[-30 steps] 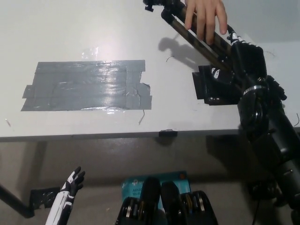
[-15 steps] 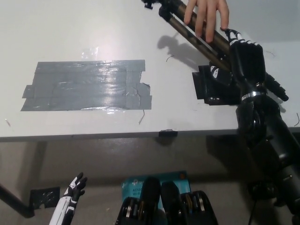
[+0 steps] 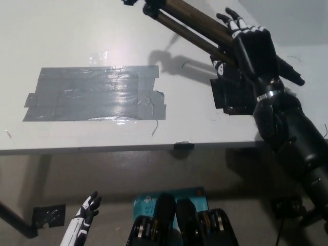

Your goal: A person hands a tripod to the robot which it grabs with its right hand and places in the middle of the table in front of it

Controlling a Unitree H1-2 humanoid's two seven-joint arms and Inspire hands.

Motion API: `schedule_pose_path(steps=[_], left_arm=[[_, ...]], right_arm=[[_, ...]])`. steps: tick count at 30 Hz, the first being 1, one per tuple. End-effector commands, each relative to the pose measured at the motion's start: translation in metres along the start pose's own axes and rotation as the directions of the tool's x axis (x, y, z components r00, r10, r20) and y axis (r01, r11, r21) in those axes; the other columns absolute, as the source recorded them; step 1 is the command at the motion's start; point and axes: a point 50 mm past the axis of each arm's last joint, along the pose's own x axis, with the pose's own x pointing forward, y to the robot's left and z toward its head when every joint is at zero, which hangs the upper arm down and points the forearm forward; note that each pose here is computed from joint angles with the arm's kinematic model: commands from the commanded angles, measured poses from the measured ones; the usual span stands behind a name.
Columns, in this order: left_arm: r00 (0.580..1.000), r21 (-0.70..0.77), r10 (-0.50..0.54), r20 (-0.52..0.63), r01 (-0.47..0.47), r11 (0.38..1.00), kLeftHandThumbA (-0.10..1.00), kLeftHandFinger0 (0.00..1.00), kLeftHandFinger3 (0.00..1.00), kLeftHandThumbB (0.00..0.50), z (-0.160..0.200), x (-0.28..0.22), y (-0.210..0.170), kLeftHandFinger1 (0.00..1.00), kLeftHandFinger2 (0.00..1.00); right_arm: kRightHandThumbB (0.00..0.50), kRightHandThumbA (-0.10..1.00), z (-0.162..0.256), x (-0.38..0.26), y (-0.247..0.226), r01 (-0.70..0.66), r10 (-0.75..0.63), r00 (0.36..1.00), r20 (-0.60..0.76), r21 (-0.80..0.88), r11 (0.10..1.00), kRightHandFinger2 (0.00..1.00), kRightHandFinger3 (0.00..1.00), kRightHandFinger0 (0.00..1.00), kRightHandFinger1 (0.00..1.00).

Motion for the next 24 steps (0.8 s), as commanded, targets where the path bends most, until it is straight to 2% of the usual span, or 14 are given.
schedule_pose_path(steps=[1,2,3,4,5,7,9,13,19,20,21,22,23,24], left_arm=[[0.998,0.034,-0.022,0.053,0.021,0.999,1.00,1.00,1.00,0.296,0.007,-0.003,0.006,1.00,1.00],[0.998,0.035,-0.023,0.056,0.021,0.999,1.00,1.00,1.00,0.295,0.008,-0.001,0.006,1.00,1.00],[0.998,0.034,-0.024,0.059,0.022,0.999,1.00,1.00,1.00,0.295,0.010,0.000,0.006,1.00,1.00],[0.998,0.031,-0.025,0.062,0.023,0.999,1.00,1.00,1.00,0.298,0.010,0.002,0.006,1.00,1.00],[0.998,0.034,-0.026,0.064,0.024,0.999,1.00,1.00,1.00,0.297,0.011,0.003,0.006,1.00,1.00],[0.997,0.046,-0.030,0.067,0.027,0.999,1.00,1.00,1.00,0.293,0.012,0.005,0.006,1.00,1.00],[0.997,0.054,-0.035,0.074,0.031,0.998,1.00,1.00,1.00,0.281,0.013,0.008,0.007,1.00,1.00],[0.997,0.067,-0.042,0.072,0.037,0.997,1.00,1.00,1.00,0.282,0.017,0.012,0.007,1.00,1.00],[0.996,0.071,-0.052,0.078,0.047,0.996,1.00,1.00,1.00,0.282,0.020,0.018,0.009,1.00,1.00],[0.995,0.082,-0.056,0.083,0.049,0.995,1.00,1.00,1.00,0.284,0.021,0.020,0.010,1.00,1.00],[0.995,0.083,-0.057,0.081,0.050,0.995,1.00,1.00,1.00,0.291,0.021,0.020,0.010,1.00,1.00],[0.995,0.082,-0.058,0.080,0.052,0.995,1.00,1.00,1.00,0.293,0.022,0.021,0.011,1.00,1.00],[0.995,0.081,-0.061,0.082,0.054,0.995,1.00,1.00,1.00,0.288,0.022,0.023,0.012,1.00,1.00],[0.995,0.083,-0.062,0.083,0.055,0.995,1.00,1.00,1.00,0.287,0.023,0.023,0.012,1.00,1.00]], right_arm=[[0.211,-0.10,0.010,0.035,-0.035,0.056,-0.067,0.989,0.133,0.085,0.995,0.92,0.89,0.03,0.52],[0.204,-0.10,0.009,0.035,-0.035,0.039,-0.050,0.990,0.132,0.083,0.996,0.89,0.87,0.01,0.50],[0.254,-0.10,0.008,0.035,-0.035,0.022,-0.033,0.991,0.127,0.086,0.996,0.83,0.80,0.00,0.45],[0.218,-0.10,0.007,0.035,-0.035,0.011,-0.022,0.992,0.125,0.081,0.997,0.83,0.80,0.00,0.45],[0.225,-0.10,0.006,0.034,-0.034,-0.003,-0.008,0.992,0.122,0.087,0.996,0.83,0.79,0.00,0.45],[0.191,-0.10,0.002,0.033,-0.033,-0.058,0.049,0.993,0.103,0.082,0.995,0.94,0.87,0.00,0.53],[0.162,-0.10,-0.005,0.033,-0.031,-0.115,0.108,0.992,0.069,0.107,0.988,0.95,0.93,0.01,0.56],[0.169,-0.10,-0.022,0.031,-0.027,-0.206,0.206,0.978,0.013,0.117,0.971,0.96,1.00,0.04,0.60],[0.178,-0.10,-0.049,0.020,-0.018,-0.318,0.322,0.945,-0.054,0.075,0.945,0.95,0.99,0.05,0.58],[0.196,-0.10,-0.055,0.017,-0.016,-0.327,0.331,0.942,-0.049,0.073,0.942,0.92,0.94,0.02,0.56],[0.188,-0.10,-0.057,0.017,-0.015,-0.348,0.352,0.934,-0.063,0.070,0.935,0.93,0.94,0.03,0.56],[0.176,-0.10,-0.059,0.016,-0.015,-0.380,0.384,0.919,-0.084,0.064,0.923,0.95,0.94,0.04,0.58],[0.191,-0.06,-0.064,0.017,-0.016,-0.471,0.473,0.870,-0.140,0.048,0.881,0.97,0.97,0.13,0.65],[0.229,0.03,-0.065,0.018,-0.018,-0.512,0.513,0.843,-0.162,0.050,0.858,1.00,1.00,0.27,0.79]])
